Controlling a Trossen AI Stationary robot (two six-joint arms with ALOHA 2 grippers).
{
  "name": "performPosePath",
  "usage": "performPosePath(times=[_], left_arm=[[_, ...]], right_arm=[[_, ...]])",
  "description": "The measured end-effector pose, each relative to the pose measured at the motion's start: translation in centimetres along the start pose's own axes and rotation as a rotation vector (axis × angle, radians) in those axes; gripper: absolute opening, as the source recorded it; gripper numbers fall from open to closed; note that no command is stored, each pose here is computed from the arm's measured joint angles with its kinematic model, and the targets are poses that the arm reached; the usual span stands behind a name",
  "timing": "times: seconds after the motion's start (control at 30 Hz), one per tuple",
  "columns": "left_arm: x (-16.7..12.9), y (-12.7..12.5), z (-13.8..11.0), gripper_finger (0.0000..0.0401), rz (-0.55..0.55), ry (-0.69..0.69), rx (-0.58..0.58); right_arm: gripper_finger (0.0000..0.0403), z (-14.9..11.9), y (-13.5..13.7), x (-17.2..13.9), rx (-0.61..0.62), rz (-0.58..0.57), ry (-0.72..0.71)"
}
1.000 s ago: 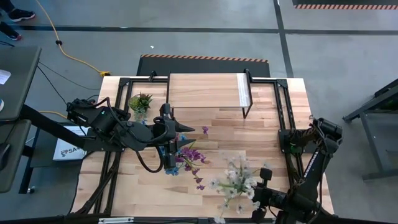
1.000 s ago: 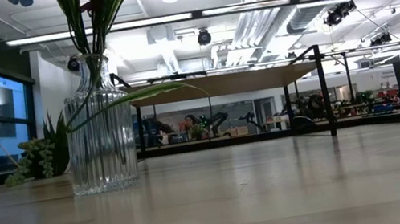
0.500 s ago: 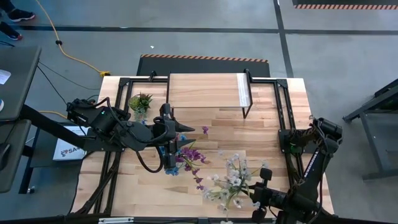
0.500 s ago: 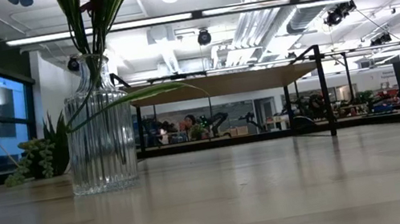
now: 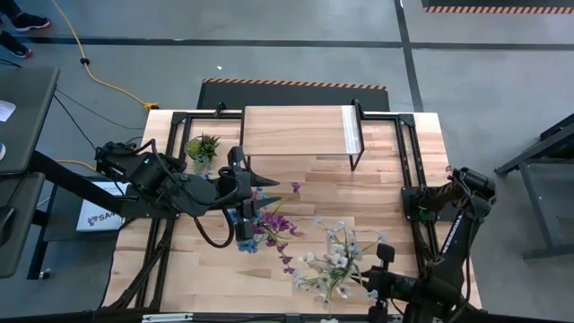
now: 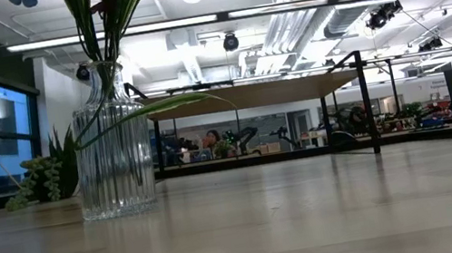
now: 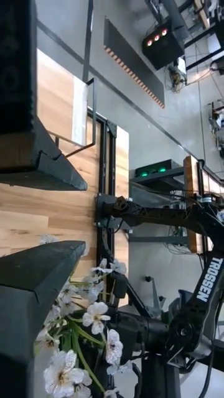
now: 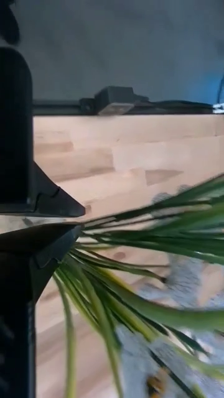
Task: Pick and place flowers into a vace then onto a shelf
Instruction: Put the white flowers into the right transparent vase, then put the right transparent vase with flowers on the shelf
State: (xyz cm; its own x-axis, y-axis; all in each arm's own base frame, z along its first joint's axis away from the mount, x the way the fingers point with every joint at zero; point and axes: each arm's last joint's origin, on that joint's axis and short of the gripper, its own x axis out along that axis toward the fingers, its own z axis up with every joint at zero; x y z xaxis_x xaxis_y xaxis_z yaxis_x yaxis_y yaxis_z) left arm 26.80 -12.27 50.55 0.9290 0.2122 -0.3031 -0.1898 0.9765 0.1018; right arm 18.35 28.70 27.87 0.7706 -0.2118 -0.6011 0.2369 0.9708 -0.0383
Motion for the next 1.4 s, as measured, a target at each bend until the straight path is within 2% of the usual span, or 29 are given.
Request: performPosePath(times=[0.1, 0.23, 0.53, 0.77, 0.87, 1.07, 1.23, 1.4], left_arm=[[-0.2, 0.1, 0.0, 0.0175, 0.0, -0.003, -0.002], [-0.3, 0.3, 0.1, 0.0175, 0.008, -0.007, 0.014], [-0.3, 0.3, 0.1, 0.0175, 0.019, -0.008, 0.024], [-0.3, 0.3, 0.1, 0.0175, 0.021, -0.008, 0.037], [-0.3, 0.3, 0.1, 0.0175, 0.021, -0.008, 0.038], [-0.9, 0.8, 0.1, 0.0175, 0.021, 0.001, 0.045], [-2.4, 1.9, 0.4, 0.0175, 0.031, -0.023, 0.027], [-3.8, 3.0, 0.9, 0.0175, 0.028, -0.056, -0.001]], right_arm=[[0.0021, -0.1, 0.1, 0.0, 0.019, 0.024, 0.037], [0.0025, 0.2, 0.5, -0.2, 0.029, 0.045, 0.012], [0.0002, 2.2, 0.8, -1.6, -0.023, 0.063, -0.048], [0.0003, 3.9, 0.8, -3.2, -0.004, 0.145, 0.052], [0.0001, 4.3, 0.8, -4.1, 0.017, 0.209, 0.147], [0.0001, 2.9, 0.5, -5.8, 0.189, 0.217, 0.414], [0.0002, 1.2, 0.7, -6.0, 0.225, 0.189, 0.449], [0.0001, -0.5, 1.0, -4.8, 0.236, 0.178, 0.477]])
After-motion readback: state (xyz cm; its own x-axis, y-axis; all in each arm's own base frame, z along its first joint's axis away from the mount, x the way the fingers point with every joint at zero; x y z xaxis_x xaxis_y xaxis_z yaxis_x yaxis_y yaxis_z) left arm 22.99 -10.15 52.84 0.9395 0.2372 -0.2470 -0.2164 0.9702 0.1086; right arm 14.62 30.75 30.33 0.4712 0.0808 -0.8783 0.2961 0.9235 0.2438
